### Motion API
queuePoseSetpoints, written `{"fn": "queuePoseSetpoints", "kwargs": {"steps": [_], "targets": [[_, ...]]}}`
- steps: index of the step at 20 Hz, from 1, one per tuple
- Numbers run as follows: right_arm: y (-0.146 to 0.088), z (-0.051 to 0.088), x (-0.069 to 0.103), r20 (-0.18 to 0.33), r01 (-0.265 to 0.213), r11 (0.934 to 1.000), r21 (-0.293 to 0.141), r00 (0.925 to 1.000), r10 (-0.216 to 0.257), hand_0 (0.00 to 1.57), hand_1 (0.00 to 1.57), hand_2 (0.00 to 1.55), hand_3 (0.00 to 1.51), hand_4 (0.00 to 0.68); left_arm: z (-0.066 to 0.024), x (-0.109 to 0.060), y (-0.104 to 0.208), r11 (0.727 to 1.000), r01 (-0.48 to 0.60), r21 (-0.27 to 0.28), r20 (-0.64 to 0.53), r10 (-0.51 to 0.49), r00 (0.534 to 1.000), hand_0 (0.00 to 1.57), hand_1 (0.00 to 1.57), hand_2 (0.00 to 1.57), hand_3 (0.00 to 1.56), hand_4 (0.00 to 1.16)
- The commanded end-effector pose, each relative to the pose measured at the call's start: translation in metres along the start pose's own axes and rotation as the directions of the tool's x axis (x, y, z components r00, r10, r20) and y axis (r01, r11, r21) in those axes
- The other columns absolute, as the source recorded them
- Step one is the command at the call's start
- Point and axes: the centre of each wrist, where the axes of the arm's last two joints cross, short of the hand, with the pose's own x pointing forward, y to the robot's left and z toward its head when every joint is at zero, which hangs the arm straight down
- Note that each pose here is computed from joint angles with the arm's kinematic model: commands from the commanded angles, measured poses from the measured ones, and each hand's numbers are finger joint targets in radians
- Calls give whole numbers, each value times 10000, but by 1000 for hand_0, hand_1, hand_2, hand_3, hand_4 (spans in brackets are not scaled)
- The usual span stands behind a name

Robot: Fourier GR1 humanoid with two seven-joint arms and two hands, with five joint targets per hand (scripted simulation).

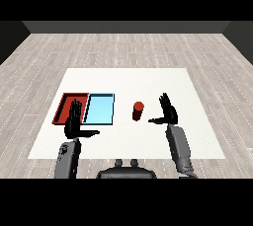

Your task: Pick the red can and put it in the red box

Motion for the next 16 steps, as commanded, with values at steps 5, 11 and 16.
{"fn": "queuePoseSetpoints", "kwargs": {"steps": [5,11,16], "targets": [[112,70,-241,-201,647,9979,-19,9977,-647,0,0,0,0,0,-169,124,-153,10000,-6,94,29,6,10000,0,0,0,0,0],[488,105,-333,-490,923,9957,72,9946,-918,0,0,0,0,0,-145,-56,19,9999,-63,109,-137,64,9999,0,0,0,0,0],[497,40,-449,-481,1160,9932,-89,9921,-1163,0,0,0,0,0,-21,-99,53,10000,11,-8,-28,-11,10000,0,0,0,0,0]]}}
